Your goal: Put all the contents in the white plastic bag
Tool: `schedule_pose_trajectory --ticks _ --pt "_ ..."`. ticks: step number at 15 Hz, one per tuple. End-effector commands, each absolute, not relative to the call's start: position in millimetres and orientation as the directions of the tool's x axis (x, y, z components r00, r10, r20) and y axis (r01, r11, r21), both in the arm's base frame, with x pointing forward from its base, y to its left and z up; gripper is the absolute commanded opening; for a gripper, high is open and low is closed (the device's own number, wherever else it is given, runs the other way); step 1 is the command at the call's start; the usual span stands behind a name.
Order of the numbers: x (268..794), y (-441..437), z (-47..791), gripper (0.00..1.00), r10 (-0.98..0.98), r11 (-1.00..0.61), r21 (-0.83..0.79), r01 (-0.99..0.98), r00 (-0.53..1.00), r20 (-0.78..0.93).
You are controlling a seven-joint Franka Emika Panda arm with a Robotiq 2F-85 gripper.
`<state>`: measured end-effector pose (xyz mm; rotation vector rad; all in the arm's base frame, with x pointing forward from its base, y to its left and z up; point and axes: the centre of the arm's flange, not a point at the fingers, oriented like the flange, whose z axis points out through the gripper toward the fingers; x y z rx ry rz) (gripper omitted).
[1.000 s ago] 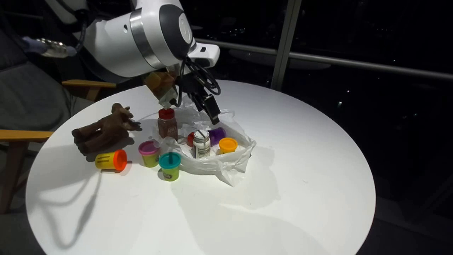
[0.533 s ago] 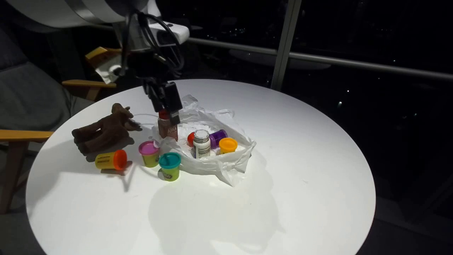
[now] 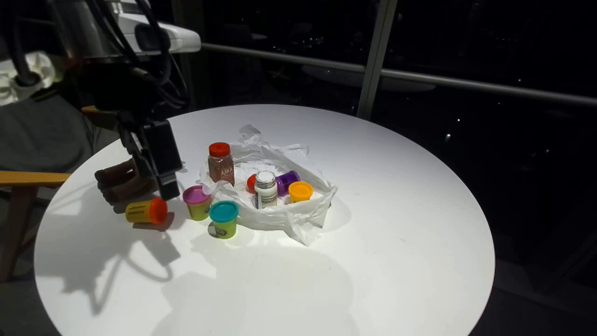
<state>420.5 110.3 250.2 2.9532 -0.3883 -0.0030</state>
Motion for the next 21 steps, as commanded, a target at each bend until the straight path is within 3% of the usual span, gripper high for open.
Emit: schedule_pose_trajectory --ticks 1,9,21 --pt "404.7 93.4 212.0 1.00 -0.117 -0.983 0.142 -0.120 0.993 0.025" --pt "411.5 64.8 155.5 1.00 0.076 -0.992 0.112 0.060 0.986 0.146" --pt "466.4 48.4 120.5 1.00 0.013 -0.999 0.050 0.001 0.971 0.240"
